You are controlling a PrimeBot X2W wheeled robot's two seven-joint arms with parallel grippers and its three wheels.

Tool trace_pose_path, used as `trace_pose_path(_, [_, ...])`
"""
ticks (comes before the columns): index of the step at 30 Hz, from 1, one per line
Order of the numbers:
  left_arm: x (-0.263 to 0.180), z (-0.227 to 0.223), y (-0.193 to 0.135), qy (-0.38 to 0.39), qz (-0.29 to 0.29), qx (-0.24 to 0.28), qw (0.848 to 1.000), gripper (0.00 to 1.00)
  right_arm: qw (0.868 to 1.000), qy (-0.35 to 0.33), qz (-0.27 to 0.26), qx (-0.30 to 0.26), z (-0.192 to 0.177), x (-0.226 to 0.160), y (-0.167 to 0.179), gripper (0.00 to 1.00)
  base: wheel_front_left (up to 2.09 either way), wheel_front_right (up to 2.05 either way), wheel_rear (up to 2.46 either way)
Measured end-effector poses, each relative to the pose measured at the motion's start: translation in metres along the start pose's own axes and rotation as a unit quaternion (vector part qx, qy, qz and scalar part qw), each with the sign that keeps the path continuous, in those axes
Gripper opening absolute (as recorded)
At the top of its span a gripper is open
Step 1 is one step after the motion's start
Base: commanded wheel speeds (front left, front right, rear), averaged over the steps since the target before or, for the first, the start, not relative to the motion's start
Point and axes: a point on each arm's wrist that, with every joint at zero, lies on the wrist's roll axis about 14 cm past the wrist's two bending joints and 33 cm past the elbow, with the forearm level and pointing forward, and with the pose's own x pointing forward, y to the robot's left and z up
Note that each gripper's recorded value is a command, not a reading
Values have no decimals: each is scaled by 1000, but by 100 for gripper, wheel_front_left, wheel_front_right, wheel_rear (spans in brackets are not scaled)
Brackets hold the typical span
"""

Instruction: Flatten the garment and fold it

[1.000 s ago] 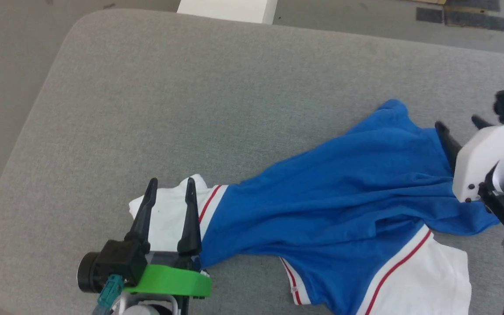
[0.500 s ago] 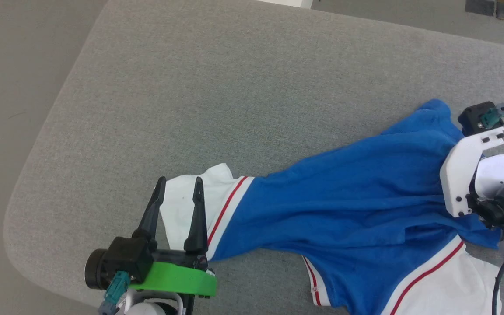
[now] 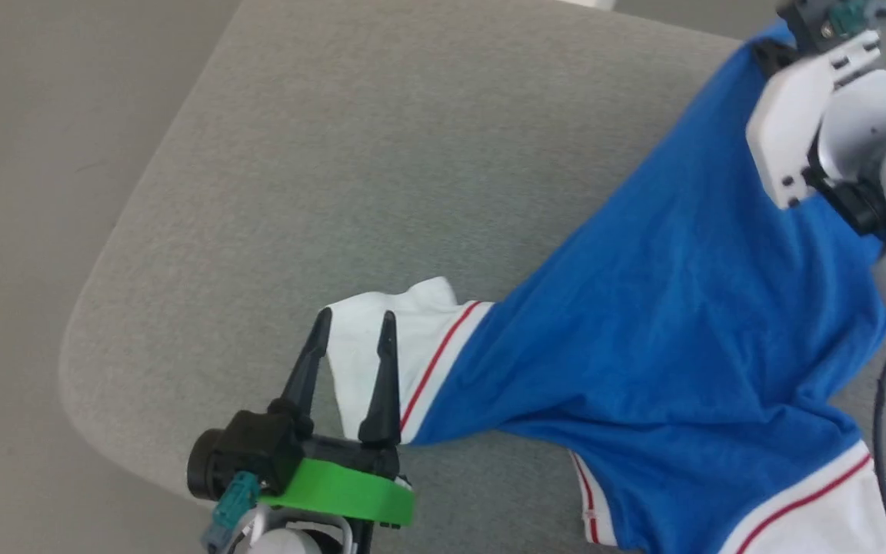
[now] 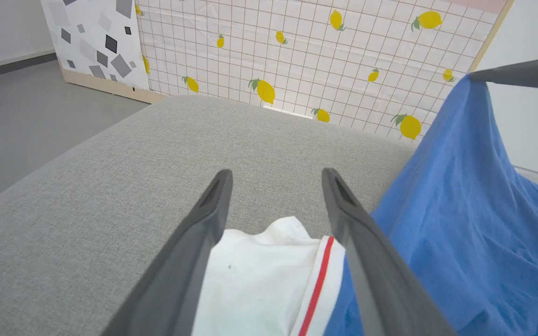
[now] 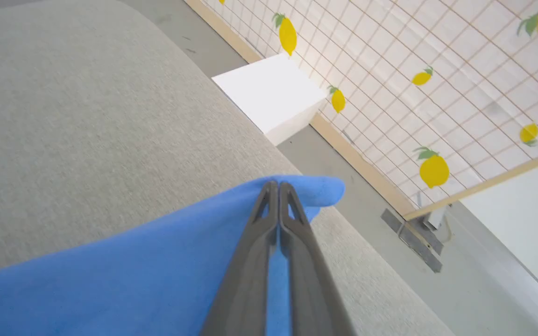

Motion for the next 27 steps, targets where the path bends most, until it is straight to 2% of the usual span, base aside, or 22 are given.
trace_pose_path(2, [-3,-2,3,4,6,-1,1000,100,1000,9,12,2,-7,13,12,0,0,0,0])
trace_pose_path(4, [-4,-2,6,6,13,1,1000,100,999,27,29,11,-22,23,28,43,0,0,0])
trace_pose_path(5, [-5,-2,8,7,17,2,1000,100,999,33,36,16,-28,27,36,100,0,0,0])
trace_pose_path(11, [-1,-4,9,8,17,4,1000,100,997,36,55,45,-46,37,55,100,0,0,0])
trace_pose_path(14, [2,-5,6,8,11,3,1000,100,996,4,46,77,-36,32,45,100,0,0,0])
trace_pose_path(17, [3,-2,4,2,6,5,1000,100,992,-45,21,112,-17,20,21,100,0,0,0])
trace_pose_path(20, [5,3,2,-8,0,9,1000,100,985,-92,-15,146,-5,-4,-10,100,0,0,0])
trace_pose_path(23, [4,7,-2,-16,-11,11,1000,100,974,-126,-64,178,-14,-41,-42,100,0,0,0])
trace_pose_path(27, [1,9,-9,-20,-27,15,999,100,948,-194,-147,207,-27,-111,-78,100,0,0,0])
